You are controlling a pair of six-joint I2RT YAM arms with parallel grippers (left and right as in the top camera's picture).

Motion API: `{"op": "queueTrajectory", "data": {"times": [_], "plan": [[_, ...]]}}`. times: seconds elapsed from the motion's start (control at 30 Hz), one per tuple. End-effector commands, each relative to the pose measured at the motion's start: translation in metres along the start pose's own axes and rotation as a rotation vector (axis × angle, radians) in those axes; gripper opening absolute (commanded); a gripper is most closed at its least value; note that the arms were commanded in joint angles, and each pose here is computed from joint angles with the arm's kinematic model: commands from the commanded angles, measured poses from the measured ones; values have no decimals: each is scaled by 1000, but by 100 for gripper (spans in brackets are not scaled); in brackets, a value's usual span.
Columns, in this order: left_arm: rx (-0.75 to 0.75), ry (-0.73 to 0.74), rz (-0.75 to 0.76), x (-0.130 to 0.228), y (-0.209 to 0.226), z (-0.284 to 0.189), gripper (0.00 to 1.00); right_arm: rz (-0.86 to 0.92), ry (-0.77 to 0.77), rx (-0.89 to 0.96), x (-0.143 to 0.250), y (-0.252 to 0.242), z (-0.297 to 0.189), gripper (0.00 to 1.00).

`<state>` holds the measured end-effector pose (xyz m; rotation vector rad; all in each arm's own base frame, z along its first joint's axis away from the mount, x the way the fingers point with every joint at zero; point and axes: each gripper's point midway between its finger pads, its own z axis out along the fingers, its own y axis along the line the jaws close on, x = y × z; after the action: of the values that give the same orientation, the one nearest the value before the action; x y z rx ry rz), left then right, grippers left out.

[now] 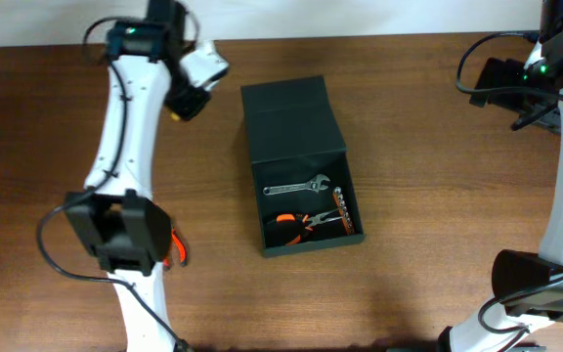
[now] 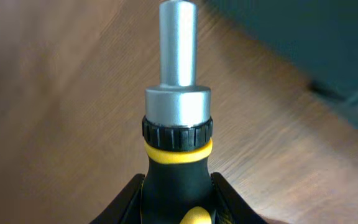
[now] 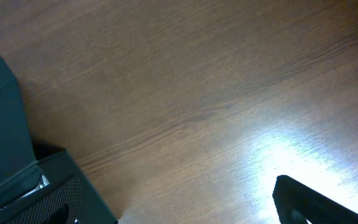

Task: Pack container
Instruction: 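Lift the screwdriver with the left gripper toward the box, then lower the yellow-black screwdriver into the box beside the wrench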

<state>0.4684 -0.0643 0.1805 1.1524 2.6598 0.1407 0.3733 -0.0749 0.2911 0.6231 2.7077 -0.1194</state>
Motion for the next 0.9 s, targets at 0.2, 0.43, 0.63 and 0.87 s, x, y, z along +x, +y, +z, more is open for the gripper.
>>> {"op": "queueTrajectory", "data": {"times": [0.2,0.43,0.63,0.87], "plan": [[45,-76,334,-62,-102,-39,2,8,-6,-2,0,-1,-3,99],[199,-126,507,-80,-181,-45,2,8,-6,-2,0,-1,-3,99],[274,-43,554,-66,-213,-24,2,8,-6,-2,0,-1,-3,99],[362,81,544,-36,-230,23,2,8,-6,-2,0,-1,-3,99]]}}
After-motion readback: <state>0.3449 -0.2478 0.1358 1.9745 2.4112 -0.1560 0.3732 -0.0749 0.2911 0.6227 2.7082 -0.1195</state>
